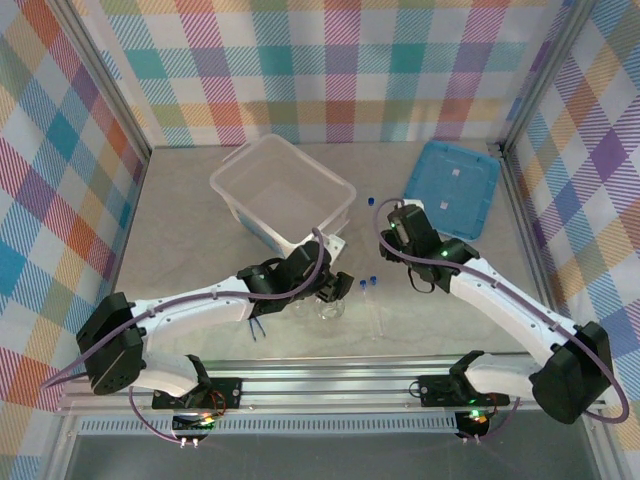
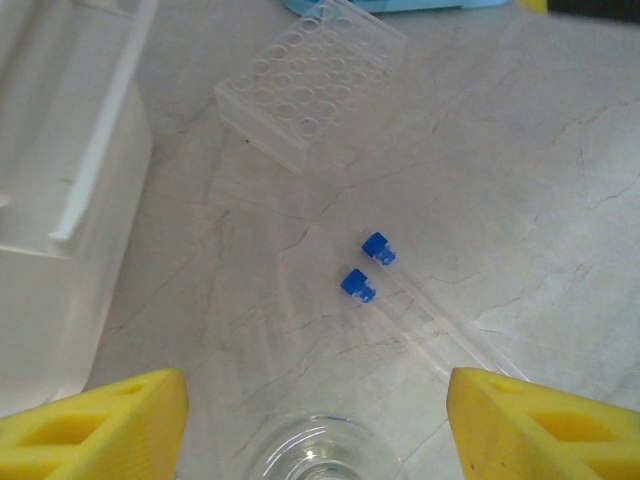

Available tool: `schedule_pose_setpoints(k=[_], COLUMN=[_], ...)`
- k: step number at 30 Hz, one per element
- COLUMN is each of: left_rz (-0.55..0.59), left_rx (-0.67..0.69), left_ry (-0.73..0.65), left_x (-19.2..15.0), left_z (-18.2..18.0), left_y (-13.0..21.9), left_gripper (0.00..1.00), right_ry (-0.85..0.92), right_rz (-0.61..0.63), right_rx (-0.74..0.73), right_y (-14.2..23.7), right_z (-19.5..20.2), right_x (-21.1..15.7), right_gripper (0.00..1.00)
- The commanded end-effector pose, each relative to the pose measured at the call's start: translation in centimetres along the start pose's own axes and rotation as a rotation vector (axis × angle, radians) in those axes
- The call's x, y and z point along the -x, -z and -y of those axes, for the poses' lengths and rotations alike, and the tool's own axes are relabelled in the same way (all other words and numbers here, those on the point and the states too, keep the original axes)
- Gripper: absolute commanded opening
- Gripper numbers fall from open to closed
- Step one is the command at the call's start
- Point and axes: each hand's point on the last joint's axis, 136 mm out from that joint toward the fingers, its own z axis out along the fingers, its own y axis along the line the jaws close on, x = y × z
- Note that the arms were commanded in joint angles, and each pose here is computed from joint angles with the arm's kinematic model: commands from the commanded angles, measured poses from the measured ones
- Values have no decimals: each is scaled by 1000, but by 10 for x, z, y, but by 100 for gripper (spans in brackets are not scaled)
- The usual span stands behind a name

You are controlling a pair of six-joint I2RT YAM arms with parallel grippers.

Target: Organize the chemistry lab equipment

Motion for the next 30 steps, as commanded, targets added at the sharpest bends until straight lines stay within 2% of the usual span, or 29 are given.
schedule_pose_setpoints(k=[1, 7, 11, 17, 30], left_rz=[50, 23, 15, 10, -2], left_rx=[-21, 8, 17, 30, 44], left_ry=[9, 14, 17, 24, 15], left_x=[19, 11, 5, 1, -7], left_z=[13, 9, 6, 3, -2], left_y=[2, 0, 0, 0, 0], left_gripper=[69, 69, 69, 69, 69], right_ry=[-2, 3, 21, 48, 65], right_rz=[-104, -225, -276, -329, -374], right_rx=[15, 10, 12, -8, -27], right_y=[3, -8, -17, -37, -66], right_z=[0, 7, -1, -14, -25], right_x=[-32, -78, -96, -108, -115], right_gripper=[47, 47, 44, 35, 34])
